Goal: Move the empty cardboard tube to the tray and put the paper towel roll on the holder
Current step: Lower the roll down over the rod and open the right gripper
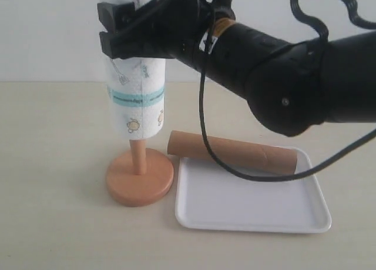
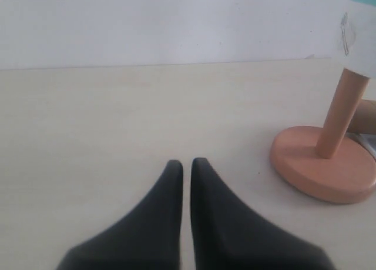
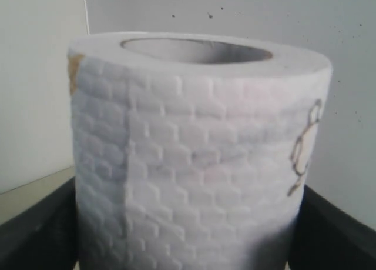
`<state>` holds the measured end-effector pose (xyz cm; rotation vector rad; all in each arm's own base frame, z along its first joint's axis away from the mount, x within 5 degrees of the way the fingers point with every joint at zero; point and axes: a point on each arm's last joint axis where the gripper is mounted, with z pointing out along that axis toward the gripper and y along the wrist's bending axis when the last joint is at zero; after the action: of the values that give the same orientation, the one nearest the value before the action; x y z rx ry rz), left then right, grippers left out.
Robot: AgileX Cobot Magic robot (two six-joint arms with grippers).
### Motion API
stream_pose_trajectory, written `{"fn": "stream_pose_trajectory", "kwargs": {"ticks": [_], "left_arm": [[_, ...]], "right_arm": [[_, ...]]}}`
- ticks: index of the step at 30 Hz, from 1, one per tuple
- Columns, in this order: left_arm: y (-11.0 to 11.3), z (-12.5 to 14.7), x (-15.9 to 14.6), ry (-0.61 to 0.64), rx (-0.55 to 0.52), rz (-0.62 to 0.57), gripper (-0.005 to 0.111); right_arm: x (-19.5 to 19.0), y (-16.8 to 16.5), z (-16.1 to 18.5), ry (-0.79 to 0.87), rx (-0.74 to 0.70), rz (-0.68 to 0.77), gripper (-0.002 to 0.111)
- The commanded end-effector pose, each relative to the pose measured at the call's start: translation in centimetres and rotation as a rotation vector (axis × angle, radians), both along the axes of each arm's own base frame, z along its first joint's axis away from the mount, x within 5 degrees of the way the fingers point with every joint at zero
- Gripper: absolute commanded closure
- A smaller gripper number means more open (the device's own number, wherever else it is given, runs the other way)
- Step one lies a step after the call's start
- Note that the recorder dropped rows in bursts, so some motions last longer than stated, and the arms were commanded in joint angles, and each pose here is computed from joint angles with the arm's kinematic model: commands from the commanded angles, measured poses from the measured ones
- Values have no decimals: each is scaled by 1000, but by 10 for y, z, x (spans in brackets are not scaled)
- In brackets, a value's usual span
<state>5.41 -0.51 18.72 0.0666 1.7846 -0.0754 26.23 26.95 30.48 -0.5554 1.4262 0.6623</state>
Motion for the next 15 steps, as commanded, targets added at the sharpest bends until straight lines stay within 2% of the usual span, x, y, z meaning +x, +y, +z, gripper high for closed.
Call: {"fn": "stream_pose_trajectory", "kwargs": {"ticks": [1,8,15], "left_arm": [[0,-1,0,-2,3,1,103],[0,-1,0,-2,3,1,103],[0,-1,0,-2,3,1,103]], "right_arm": [[-3,-10,-4,-24,38,-30,109],[-1,-7,-22,1,24,-32,109],[9,2,-54,49,-17,-33,109]]}}
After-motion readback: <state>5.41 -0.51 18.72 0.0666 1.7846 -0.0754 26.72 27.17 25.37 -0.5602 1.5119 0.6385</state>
